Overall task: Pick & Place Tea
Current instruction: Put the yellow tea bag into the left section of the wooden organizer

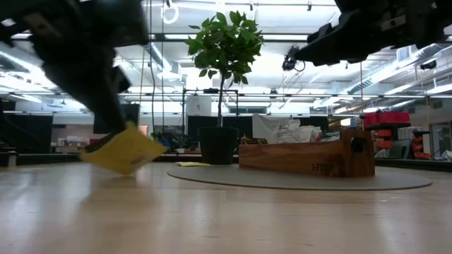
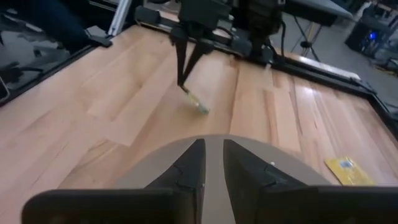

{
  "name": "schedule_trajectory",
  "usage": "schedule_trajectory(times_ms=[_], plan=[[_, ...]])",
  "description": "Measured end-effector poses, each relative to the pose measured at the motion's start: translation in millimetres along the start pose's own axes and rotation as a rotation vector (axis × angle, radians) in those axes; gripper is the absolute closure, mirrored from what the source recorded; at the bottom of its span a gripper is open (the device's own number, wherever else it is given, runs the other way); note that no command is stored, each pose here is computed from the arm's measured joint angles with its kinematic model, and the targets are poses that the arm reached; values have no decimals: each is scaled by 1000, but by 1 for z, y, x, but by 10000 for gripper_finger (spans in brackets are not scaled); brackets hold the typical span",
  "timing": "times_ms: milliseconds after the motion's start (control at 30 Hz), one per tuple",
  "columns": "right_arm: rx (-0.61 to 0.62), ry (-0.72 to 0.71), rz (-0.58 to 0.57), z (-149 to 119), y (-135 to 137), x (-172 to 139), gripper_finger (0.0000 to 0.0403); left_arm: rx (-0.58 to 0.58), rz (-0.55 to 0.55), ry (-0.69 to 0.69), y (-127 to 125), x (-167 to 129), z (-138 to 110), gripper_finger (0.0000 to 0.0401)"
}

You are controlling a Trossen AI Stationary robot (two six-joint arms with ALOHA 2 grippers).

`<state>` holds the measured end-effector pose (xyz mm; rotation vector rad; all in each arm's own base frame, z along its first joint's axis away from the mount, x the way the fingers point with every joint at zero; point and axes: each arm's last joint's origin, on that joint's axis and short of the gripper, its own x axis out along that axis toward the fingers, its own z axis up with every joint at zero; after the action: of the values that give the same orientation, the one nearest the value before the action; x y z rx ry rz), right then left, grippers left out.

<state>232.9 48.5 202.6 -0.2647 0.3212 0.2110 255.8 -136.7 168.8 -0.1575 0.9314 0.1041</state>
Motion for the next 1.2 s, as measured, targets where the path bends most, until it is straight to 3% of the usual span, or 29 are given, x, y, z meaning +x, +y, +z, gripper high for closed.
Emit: schedule_trajectory(times_ms=[233,700,967,1200], plan=[[-38,-40,13,2,6,6,319,66,-107,-103,14,7,28,400],[-174,-41,-26,-19,13,49,189,226,-204,-228,35,-5,88,400],[-155,12,-80,-7,9,68,183,233,-197,-251,46,-4,96,400],[-159,55,-56,2,7,74,192,279,-197,-281,46,-5,99,399]])
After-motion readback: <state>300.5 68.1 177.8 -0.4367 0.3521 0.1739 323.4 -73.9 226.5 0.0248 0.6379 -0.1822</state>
